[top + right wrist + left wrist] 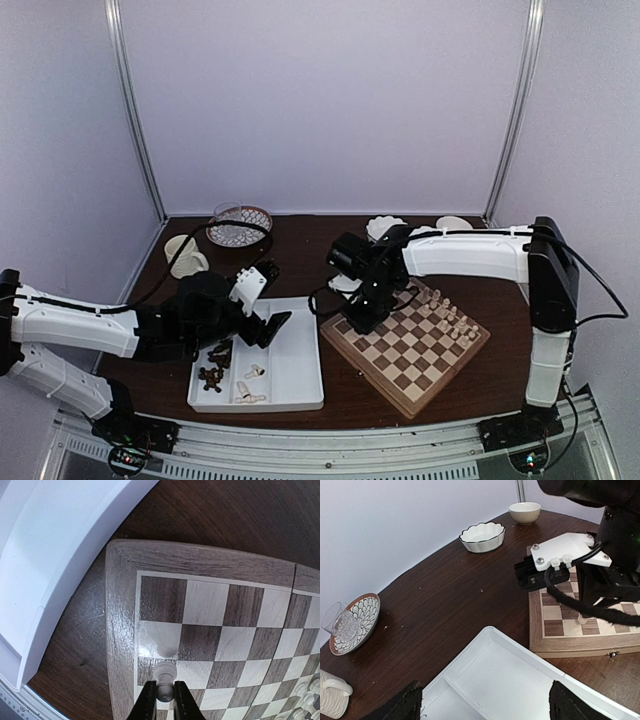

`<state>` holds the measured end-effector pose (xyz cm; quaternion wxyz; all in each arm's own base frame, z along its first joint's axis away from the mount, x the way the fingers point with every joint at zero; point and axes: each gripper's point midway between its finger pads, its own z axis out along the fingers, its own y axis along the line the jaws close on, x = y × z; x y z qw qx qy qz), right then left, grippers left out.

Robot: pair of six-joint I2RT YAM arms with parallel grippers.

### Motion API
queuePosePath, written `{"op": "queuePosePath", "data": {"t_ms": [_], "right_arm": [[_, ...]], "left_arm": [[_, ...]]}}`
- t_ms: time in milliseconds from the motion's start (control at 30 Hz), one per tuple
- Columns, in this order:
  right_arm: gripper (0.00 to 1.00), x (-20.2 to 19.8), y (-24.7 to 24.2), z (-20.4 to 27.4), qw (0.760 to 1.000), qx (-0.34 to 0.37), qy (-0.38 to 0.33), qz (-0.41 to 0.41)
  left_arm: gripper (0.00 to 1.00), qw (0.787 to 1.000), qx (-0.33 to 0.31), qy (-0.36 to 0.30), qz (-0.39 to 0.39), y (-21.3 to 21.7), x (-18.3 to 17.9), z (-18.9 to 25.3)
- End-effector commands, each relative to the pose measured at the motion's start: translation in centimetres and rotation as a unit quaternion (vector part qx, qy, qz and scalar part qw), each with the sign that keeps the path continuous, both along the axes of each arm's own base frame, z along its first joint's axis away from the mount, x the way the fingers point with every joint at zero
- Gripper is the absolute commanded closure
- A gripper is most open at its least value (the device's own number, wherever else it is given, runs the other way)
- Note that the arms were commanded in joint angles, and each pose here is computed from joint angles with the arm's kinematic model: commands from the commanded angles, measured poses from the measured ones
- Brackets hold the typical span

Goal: Set up the chess pieces on the board
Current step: Pick up the pawn from the chessboard, then place the pawn at d2.

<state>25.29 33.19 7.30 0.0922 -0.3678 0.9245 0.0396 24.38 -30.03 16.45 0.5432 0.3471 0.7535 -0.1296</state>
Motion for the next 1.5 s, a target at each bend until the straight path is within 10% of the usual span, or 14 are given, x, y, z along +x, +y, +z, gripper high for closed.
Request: {"op": "queuePosePath", "data": {"t_ms": [0,1467], "right_arm": [[0.88,-0.1,-1.0,2.7,0.999,0.006,-0.032,0.002],[0.87,4.3,-18.0,1.4,0.969,-0.043,-0.089,-0.228]], "left_arm": [[0.12,1.0,-0.021,-0.017,0.004,-0.1,0.3,2.1],[0.12,1.0,-0.013,-0.002,-0.012,-0.8,0.1,1.4]]}}
